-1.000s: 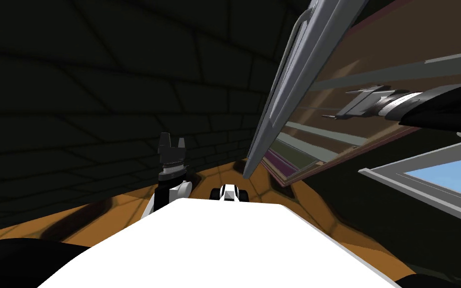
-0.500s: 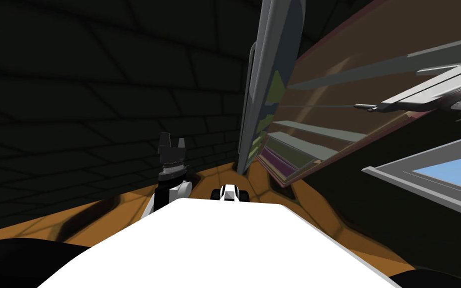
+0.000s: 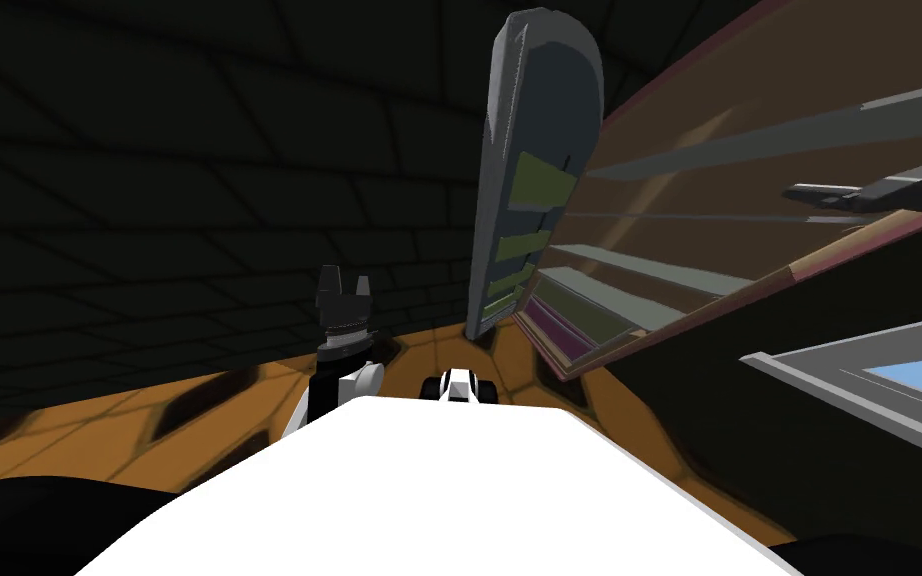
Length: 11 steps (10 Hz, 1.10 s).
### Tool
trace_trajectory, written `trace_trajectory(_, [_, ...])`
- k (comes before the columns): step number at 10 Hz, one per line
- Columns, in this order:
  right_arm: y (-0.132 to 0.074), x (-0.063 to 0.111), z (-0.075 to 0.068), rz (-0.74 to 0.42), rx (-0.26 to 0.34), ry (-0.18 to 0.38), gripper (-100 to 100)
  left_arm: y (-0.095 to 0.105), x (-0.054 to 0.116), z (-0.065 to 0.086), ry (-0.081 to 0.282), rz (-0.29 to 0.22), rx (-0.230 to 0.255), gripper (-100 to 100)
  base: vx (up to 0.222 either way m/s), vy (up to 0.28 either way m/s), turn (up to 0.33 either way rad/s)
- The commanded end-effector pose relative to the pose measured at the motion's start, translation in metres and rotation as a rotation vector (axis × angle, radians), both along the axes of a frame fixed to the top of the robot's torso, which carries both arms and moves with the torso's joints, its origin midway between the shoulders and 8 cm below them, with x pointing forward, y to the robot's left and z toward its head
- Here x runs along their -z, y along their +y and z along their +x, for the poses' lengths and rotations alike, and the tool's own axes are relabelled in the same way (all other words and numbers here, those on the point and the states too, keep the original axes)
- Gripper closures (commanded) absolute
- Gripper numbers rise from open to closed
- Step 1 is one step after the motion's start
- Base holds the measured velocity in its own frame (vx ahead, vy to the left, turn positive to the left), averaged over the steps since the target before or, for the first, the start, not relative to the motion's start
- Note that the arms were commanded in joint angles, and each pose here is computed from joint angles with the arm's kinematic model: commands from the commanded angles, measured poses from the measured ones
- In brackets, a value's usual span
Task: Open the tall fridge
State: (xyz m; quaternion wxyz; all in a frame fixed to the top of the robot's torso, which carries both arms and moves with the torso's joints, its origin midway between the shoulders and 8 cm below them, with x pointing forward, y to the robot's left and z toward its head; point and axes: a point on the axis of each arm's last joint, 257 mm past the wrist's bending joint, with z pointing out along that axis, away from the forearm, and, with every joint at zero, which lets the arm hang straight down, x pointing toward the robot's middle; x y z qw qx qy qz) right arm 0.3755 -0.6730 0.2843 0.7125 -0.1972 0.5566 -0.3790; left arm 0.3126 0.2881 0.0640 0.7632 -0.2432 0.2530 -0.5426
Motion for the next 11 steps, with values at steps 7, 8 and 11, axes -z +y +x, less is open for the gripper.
trace_trajectory(7, [-0.045,-0.012,-0.068,0.453,-0.153,-0.341,-100,0.000,0.000,0.000,-0.001,0.000,0.000,0,-0.023,-0.061,0.082])
trace_trajectory(8, [-0.054,-0.014,-0.084,0.519,-0.181,-0.416,-100,0.000,0.000,0.000,0.000,0.000,0.000,0,-0.088,-0.234,0.047])
trace_trajectory(11, [-0.064,-0.026,-0.111,0.683,-0.293,-0.592,-100,0.000,0.000,0.000,0.000,0.000,0.000,0,-0.012,-0.010,-0.015])
